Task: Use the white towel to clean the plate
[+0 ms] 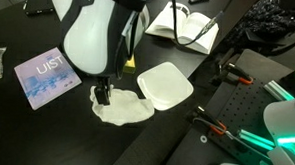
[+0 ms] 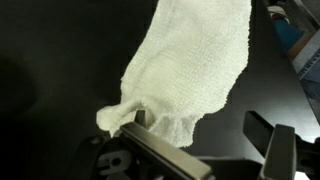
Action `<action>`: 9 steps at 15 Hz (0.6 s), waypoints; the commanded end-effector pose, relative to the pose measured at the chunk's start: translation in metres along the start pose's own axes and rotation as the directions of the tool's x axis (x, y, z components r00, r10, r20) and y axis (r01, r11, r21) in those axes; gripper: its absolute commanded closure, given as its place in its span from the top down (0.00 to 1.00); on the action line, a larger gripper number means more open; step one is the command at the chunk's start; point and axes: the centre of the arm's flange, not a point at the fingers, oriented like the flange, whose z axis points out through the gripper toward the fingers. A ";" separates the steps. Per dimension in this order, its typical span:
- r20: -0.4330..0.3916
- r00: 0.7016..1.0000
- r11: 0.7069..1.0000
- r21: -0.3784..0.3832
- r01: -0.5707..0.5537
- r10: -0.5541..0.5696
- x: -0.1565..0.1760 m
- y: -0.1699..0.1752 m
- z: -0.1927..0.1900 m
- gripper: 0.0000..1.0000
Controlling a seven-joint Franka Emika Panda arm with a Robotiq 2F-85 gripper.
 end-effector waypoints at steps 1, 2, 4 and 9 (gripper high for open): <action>0.006 1.000 0.997 -0.072 0.010 -0.010 0.001 -0.019 -0.049 1.00; -0.014 1.000 0.995 -0.097 0.025 -0.027 -0.001 -0.017 -0.062 1.00; -0.035 0.999 0.989 -0.145 0.028 -0.033 -0.006 -0.007 -0.080 1.00; -0.068 0.997 0.963 -0.268 0.007 -0.026 -0.036 0.043 -0.106 1.00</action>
